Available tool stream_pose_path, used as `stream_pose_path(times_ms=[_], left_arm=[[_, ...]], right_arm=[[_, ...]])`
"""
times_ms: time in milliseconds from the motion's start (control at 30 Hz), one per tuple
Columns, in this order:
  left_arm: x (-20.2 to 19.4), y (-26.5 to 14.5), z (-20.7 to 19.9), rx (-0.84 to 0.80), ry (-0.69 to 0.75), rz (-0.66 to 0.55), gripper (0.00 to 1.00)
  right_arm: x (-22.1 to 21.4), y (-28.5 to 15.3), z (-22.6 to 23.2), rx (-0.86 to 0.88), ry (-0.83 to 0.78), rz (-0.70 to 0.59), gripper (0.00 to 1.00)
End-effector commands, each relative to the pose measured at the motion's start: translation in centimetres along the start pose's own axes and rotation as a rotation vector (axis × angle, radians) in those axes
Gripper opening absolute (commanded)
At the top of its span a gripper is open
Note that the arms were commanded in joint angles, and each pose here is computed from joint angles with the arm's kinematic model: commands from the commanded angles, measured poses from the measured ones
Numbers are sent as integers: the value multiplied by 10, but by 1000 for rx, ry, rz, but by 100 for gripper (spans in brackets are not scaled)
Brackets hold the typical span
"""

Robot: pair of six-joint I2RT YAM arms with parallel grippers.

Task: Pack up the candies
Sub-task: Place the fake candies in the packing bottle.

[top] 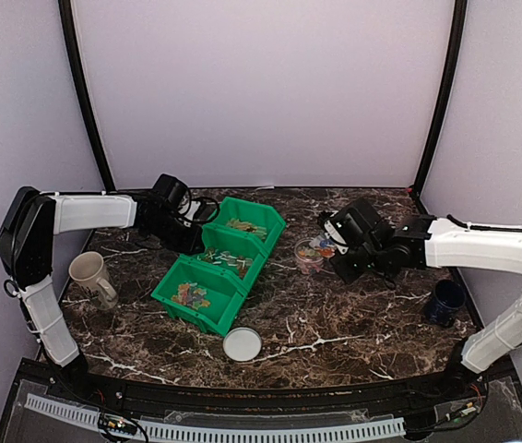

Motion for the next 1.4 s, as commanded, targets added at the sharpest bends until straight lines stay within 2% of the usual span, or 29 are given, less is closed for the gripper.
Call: stream_pose_path(times_ms=[0,767,1367], left_arm=[[39,-33,-15,-73,15,-158,0],[38,-31,-15,-75,15,-149,0],[38,-32,-15,-75,16,-150,0]], right_arm=[[9,-3,-6,-34,1,34,0],[17,-8,-6,-42,-84,190,0],[24,-19,-11,-48,-111,217,0]])
Point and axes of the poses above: each gripper's point midway between its finger pads, its own y axis out along the fingers, its own z axis along the line the jaws close on, x = y × z, the point moved 6 cm from there along -y, back along the fingers, and after that the axes turned 4 degrees about y, right-handed, at the moved point
